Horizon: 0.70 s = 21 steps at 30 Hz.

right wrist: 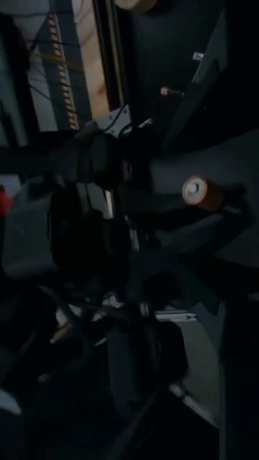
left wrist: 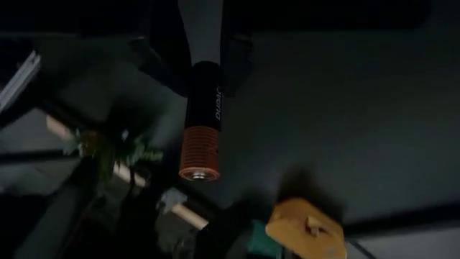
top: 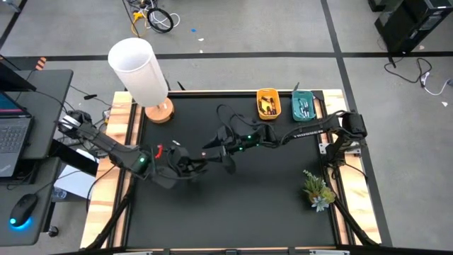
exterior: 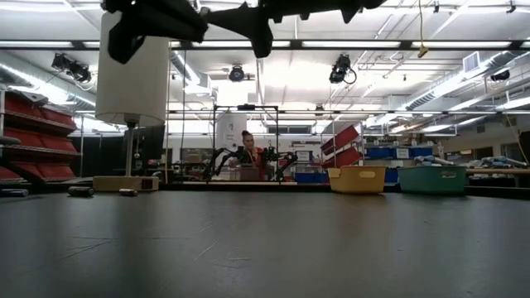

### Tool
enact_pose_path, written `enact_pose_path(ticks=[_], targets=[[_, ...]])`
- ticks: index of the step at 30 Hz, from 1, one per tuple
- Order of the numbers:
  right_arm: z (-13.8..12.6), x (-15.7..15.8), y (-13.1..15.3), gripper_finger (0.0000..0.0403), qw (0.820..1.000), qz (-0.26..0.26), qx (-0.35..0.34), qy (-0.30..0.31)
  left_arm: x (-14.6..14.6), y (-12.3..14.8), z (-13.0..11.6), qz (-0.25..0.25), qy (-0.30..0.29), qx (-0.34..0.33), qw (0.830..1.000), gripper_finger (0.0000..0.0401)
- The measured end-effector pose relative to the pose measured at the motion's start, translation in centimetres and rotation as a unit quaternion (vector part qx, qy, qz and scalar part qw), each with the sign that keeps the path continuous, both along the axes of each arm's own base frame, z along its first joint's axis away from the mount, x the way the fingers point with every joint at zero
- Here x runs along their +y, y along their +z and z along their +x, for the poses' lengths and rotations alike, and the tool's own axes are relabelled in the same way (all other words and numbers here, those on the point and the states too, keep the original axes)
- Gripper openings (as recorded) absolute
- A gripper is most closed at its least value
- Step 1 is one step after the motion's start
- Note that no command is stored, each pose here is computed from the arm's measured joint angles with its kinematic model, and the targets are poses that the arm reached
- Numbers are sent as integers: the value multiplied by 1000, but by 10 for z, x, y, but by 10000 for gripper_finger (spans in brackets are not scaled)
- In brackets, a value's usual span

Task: Sort batteries
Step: Put the bottom black battery into the yellow bin

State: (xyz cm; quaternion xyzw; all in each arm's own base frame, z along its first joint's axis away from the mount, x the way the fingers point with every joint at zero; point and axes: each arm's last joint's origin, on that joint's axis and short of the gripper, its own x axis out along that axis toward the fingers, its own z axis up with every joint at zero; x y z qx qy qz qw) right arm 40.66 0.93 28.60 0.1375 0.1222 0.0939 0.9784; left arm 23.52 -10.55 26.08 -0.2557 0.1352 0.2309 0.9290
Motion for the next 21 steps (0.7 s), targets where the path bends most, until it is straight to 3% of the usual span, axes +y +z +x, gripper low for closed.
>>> enact_pose_path(ticks=[15,21], targets=[[0,-10,0,198,1000,18,4,-16,8,11,10,15,7,-45,999,70],[0,-9,0,145,1000,18,4,-4,9,12,10,18,19,-52,998,70]])
